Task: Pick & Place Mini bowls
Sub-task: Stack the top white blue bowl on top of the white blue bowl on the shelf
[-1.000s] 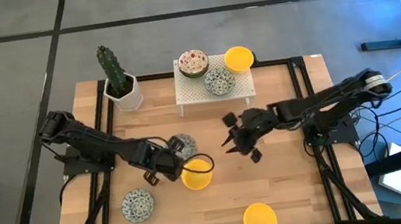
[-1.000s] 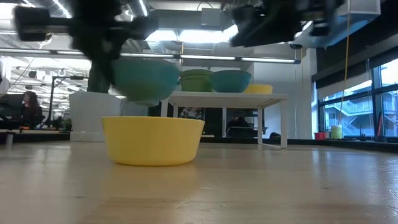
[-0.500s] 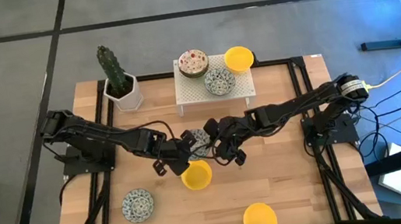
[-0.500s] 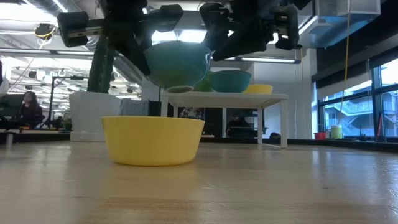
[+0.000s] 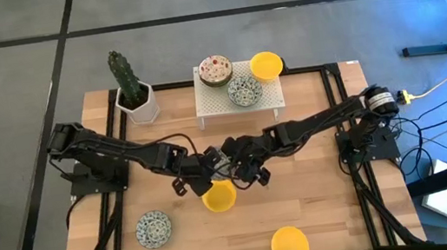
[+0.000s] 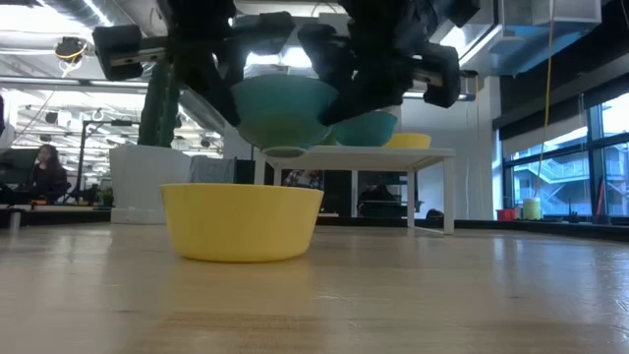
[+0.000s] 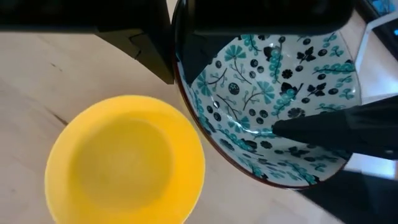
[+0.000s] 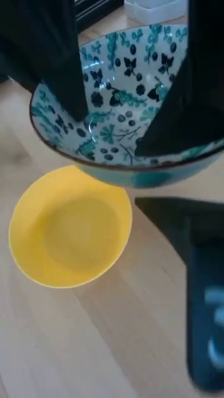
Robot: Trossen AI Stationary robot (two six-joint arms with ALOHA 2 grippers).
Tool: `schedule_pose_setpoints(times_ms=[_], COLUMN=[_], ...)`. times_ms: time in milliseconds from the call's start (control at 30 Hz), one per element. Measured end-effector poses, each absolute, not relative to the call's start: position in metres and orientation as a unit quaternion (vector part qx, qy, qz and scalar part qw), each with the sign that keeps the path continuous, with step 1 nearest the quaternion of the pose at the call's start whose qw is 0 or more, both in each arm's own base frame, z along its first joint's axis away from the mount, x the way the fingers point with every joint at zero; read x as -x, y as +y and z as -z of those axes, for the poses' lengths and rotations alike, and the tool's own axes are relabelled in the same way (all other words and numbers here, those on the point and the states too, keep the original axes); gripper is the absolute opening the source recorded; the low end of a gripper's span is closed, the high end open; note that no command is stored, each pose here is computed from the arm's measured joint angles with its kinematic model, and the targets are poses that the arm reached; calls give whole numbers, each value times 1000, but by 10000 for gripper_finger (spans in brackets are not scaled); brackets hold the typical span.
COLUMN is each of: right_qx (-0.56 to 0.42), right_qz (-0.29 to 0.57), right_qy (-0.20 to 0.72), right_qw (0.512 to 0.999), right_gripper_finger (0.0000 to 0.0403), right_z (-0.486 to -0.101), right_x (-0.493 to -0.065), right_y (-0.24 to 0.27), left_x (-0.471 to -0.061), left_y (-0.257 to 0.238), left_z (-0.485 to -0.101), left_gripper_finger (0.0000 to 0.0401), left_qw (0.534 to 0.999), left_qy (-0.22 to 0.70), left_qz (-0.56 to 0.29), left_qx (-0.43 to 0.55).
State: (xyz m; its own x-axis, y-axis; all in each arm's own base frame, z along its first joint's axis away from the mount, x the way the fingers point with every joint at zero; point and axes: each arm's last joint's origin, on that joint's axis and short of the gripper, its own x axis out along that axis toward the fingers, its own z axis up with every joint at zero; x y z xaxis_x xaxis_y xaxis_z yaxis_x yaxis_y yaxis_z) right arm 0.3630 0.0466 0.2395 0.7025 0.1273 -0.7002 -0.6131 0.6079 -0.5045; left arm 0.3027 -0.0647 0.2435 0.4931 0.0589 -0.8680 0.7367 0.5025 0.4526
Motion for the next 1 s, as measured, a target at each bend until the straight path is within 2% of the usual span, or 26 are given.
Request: schedule_pose_setpoints(times_ms=[133, 167, 367, 700, 900, 1000], right_qx=[388, 389, 380, 351, 323, 305], right_qz=[-239, -243, -243, -196, -163, -116], right_qy=[313, 315, 351, 464, 472, 473], right_qw=[833, 831, 821, 790, 804, 818], right_gripper_finger=[31, 22, 17, 16, 16, 16], right_z=[-241, -242, -252, -295, -330, -349], right_x=[-360, -360, -357, -344, -333, -320], right_y=[48, 48, 47, 40, 25, 11], left_x=[-305, -306, -310, -314, -304, -290], left_y=[-65, -66, -65, -59, -50, -45], left_z=[-245, -245, -249, -262, -282, -284], left_gripper_finger=[19, 23, 59, 132, 164, 172], left_qw=[744, 745, 773, 864, 890, 883], left_qy=[432, 428, 417, 412, 391, 413], left_qz=[237, 237, 193, 53, -28, -39], left_qx=[-451, -453, -438, -285, -235, -219])
